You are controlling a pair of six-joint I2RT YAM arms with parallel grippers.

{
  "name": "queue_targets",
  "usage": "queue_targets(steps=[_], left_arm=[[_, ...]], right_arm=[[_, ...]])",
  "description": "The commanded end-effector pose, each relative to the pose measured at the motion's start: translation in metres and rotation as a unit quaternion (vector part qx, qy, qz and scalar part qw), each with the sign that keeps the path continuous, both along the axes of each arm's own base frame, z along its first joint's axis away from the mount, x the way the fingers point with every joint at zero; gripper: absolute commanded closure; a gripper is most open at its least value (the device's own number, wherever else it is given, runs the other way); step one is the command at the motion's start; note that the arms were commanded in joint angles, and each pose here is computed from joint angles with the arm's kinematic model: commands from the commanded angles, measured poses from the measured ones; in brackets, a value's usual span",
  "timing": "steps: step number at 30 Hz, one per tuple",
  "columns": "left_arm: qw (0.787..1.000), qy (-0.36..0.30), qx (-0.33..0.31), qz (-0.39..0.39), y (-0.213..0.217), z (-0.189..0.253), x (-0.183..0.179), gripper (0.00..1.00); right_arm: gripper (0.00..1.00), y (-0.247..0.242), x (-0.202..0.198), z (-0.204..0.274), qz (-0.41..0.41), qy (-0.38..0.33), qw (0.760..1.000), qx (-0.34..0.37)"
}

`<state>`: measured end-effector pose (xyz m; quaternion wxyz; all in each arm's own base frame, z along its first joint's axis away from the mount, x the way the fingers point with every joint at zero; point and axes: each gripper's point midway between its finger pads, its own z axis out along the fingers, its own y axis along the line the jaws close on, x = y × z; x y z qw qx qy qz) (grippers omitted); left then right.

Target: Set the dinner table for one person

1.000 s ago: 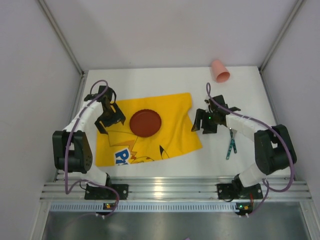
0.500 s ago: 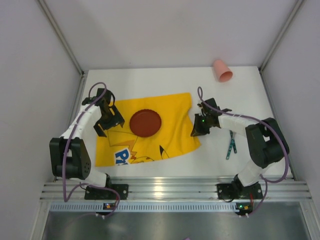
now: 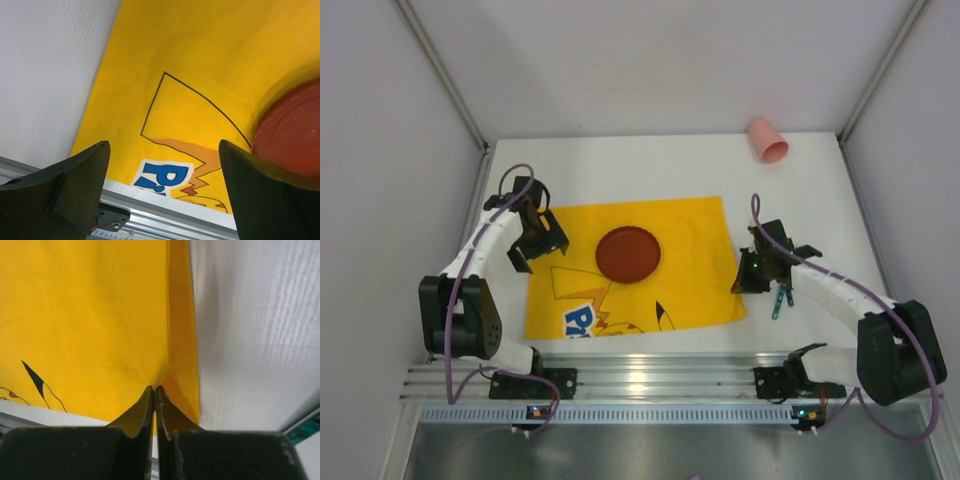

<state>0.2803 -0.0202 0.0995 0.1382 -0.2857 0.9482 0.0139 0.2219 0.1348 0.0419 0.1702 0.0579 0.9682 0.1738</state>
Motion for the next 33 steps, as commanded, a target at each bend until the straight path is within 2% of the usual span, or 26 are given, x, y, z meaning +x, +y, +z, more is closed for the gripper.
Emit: queue_targets(steps=[1, 9, 12, 14, 15, 16, 17, 19, 22, 25, 27, 30, 31, 32, 33], left_arm=[[1.0, -0.016, 0.008, -0.017, 0.003, 0.0, 0.006, 0.05], [0.999, 0.02, 0.021, -0.037, 0.006, -0.042, 0.017, 0.05], [0.999, 0.028, 0.023, -0.041, 0.006, -0.053, 0.025, 0.05], [0.999, 0.029, 0.02, -0.042, 0.004, -0.056, 0.029, 0.05], [0.998, 0.035, 0.018, -0.043, 0.004, -0.06, 0.029, 0.05], [0.998, 0.035, 0.019, -0.042, 0.004, -0.06, 0.03, 0.06], [0.998, 0.036, 0.018, -0.04, 0.004, -0.06, 0.03, 0.06], [0.999, 0.026, 0.016, -0.039, 0.003, -0.053, 0.032, 0.06], [0.999, -0.001, 0.008, -0.036, 0.0, -0.033, 0.036, 0.06], [0.999, -0.027, 0.004, -0.034, -0.001, -0.014, 0.041, 0.05], [0.999, -0.036, 0.001, -0.034, -0.003, -0.01, 0.045, 0.05], [0.999, -0.029, -0.014, -0.038, -0.009, -0.02, 0.049, 0.07], [0.999, -0.027, -0.019, -0.038, -0.01, -0.022, 0.052, 0.07], [0.998, -0.021, -0.032, -0.039, -0.016, -0.027, 0.053, 0.08], [0.998, -0.021, -0.038, -0.04, -0.018, -0.029, 0.054, 0.08]], right_arm=[[1.0, -0.023, -0.021, -0.007, -0.025, 0.021, 0.999, -0.034], [1.0, -0.03, -0.066, -0.023, -0.116, 0.115, 0.986, -0.024], [1.0, -0.036, -0.071, -0.021, -0.129, 0.106, 0.985, -0.03], [0.99, -0.037, -0.061, -0.008, -0.122, 0.075, 0.989, -0.03], [0.89, -0.037, -0.056, -0.003, -0.119, 0.064, 0.99, -0.031], [0.61, -0.035, -0.045, 0.012, -0.118, 0.038, 0.992, -0.024], [0.49, -0.038, -0.041, 0.018, -0.114, 0.028, 0.992, -0.034], [0.32, -0.037, -0.022, 0.047, -0.112, -0.009, 0.993, -0.034], [0.26, -0.034, 0.002, 0.091, -0.103, -0.052, 0.993, -0.033], [0.24, -0.025, 0.023, 0.126, -0.09, -0.088, 0.992, -0.017], [0.26, -0.014, 0.035, 0.133, -0.076, -0.099, 0.992, 0.004], [0.58, 0.003, 0.053, 0.116, -0.063, -0.086, 0.994, 0.027], [0.86, 0.009, 0.067, 0.106, -0.063, -0.086, 0.994, 0.034], [0.94, 0.015, 0.07, 0.089, -0.058, -0.067, 0.995, 0.039], [0.99, 0.018, 0.075, 0.092, -0.058, -0.079, 0.994, 0.048]])
